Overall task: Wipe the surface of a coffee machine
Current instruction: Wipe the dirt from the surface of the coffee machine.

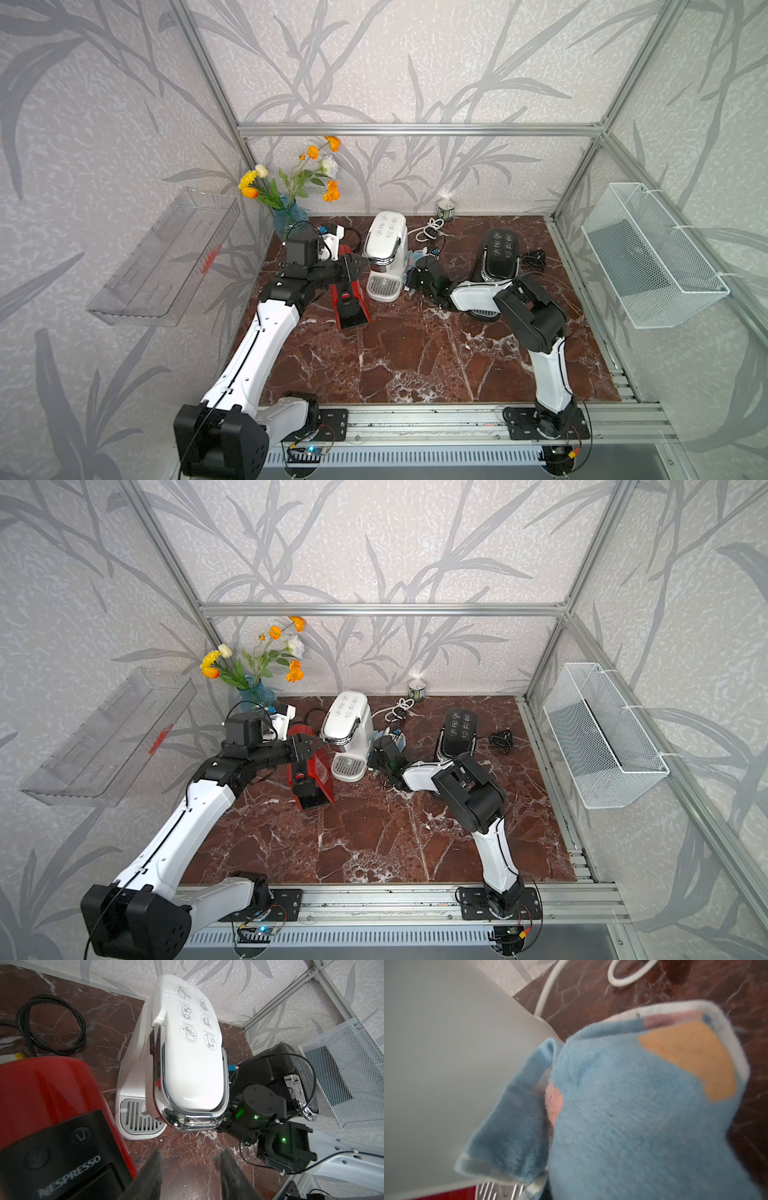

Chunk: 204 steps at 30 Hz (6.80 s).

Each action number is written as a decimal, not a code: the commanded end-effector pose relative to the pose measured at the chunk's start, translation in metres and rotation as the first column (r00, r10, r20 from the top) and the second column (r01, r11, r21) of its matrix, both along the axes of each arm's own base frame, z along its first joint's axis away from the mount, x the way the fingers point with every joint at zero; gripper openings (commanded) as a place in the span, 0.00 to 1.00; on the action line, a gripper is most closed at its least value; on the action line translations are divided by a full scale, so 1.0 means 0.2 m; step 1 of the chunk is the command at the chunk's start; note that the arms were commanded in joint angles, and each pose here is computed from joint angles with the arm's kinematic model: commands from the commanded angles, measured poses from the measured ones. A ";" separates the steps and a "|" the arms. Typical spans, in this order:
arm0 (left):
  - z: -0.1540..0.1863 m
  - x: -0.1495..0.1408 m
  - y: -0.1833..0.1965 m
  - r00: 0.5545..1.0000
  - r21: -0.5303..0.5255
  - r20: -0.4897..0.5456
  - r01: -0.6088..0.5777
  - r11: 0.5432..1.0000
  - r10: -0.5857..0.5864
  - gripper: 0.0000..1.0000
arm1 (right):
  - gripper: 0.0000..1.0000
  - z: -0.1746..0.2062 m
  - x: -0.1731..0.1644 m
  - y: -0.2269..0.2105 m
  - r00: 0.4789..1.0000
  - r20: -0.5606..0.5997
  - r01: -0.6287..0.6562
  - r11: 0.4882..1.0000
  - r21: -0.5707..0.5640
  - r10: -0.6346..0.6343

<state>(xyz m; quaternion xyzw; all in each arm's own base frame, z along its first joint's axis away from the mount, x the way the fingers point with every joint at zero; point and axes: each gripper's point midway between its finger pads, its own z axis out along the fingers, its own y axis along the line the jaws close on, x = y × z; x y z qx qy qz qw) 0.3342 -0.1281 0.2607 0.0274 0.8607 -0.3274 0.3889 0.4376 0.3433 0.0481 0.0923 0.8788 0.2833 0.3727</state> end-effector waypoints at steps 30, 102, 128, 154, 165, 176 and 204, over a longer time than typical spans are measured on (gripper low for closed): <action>-0.03 0.01 -0.02 1.000 0.001 -0.015 0.024 1.000 -0.024 0.45 | 0.00 0.91 0.12 0.13 0.869 0.362 -0.389 0.918 0.081 0.336; -0.21 0.53 -0.21 0.976 0.130 -0.209 -0.033 0.991 0.060 0.71 | 0.00 0.42 -0.29 0.11 0.868 0.014 -0.494 0.860 0.130 0.497; -0.47 0.34 -0.28 0.925 0.157 -0.378 0.015 0.987 0.046 0.70 | 0.02 0.70 -0.25 0.23 0.821 0.095 -0.565 0.781 0.266 0.562; -0.50 0.23 -0.25 0.912 0.138 -0.408 0.004 0.990 0.053 0.70 | 0.00 0.68 -0.26 0.28 0.821 0.462 -0.545 0.702 0.458 0.335; -0.52 0.19 -0.25 0.907 0.130 -0.418 0.009 0.992 0.047 0.68 | 0.00 0.92 -0.25 0.08 0.791 0.547 -0.534 0.747 0.396 0.275; -0.48 0.11 -0.27 0.910 0.094 -0.414 0.007 0.996 0.032 0.64 | 0.00 1.13 -0.17 -0.15 0.783 0.595 -0.499 0.756 0.423 0.183; -0.57 0.09 -0.30 0.907 0.123 -0.421 0.044 0.991 0.012 0.50 | 0.00 0.40 -0.48 0.14 0.916 0.153 -0.398 0.886 0.238 0.371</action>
